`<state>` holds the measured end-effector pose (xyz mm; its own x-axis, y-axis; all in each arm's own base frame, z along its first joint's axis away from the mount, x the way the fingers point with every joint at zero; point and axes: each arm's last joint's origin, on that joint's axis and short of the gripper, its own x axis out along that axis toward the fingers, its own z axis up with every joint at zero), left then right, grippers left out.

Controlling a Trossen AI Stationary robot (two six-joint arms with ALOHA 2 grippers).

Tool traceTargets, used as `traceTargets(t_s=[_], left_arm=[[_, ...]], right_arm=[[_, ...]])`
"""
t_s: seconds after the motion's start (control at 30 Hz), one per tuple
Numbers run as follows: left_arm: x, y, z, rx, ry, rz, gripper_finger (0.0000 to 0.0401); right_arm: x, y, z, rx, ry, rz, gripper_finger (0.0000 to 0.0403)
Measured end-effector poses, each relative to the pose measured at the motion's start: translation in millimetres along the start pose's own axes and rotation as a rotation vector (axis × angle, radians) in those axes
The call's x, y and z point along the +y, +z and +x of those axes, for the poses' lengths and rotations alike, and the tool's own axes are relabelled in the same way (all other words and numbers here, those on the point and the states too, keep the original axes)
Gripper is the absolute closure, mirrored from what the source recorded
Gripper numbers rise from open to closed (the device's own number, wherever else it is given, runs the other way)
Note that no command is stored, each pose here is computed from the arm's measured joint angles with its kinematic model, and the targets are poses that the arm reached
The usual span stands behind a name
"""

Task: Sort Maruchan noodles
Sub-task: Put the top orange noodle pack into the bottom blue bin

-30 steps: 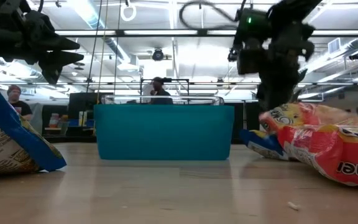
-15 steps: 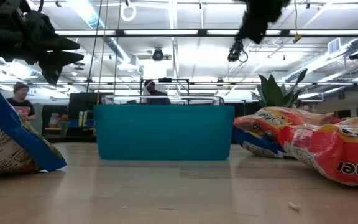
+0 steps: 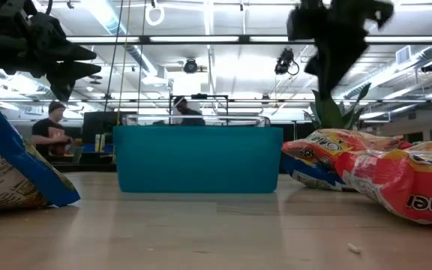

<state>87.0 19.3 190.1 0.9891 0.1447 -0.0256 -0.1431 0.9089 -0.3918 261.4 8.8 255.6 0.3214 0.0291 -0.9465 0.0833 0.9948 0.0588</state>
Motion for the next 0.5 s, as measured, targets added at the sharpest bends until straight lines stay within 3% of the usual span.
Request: traceTargets(t_s=[0.13, 0.27, 0.5], left_arm=[[0.0, 0.0, 0.0, 0.0, 0.0, 0.0, 0.0259], [0.0, 0.0, 0.0, 0.0, 0.0, 0.0, 0.0259], [0.0, -0.1, 0.0, 0.001, 0.0, 0.0, 0.0259]], right_arm=[[-8.4, -6.6, 13.4, 0.149, -0.115, 0.017, 0.026], [-19.5, -5.6, 19.4, 0.186, -0.121, 0.05, 0.0251], [-23.9, -6.3, 22.9, 0.237, -0.135, -0.209, 0.0259]])
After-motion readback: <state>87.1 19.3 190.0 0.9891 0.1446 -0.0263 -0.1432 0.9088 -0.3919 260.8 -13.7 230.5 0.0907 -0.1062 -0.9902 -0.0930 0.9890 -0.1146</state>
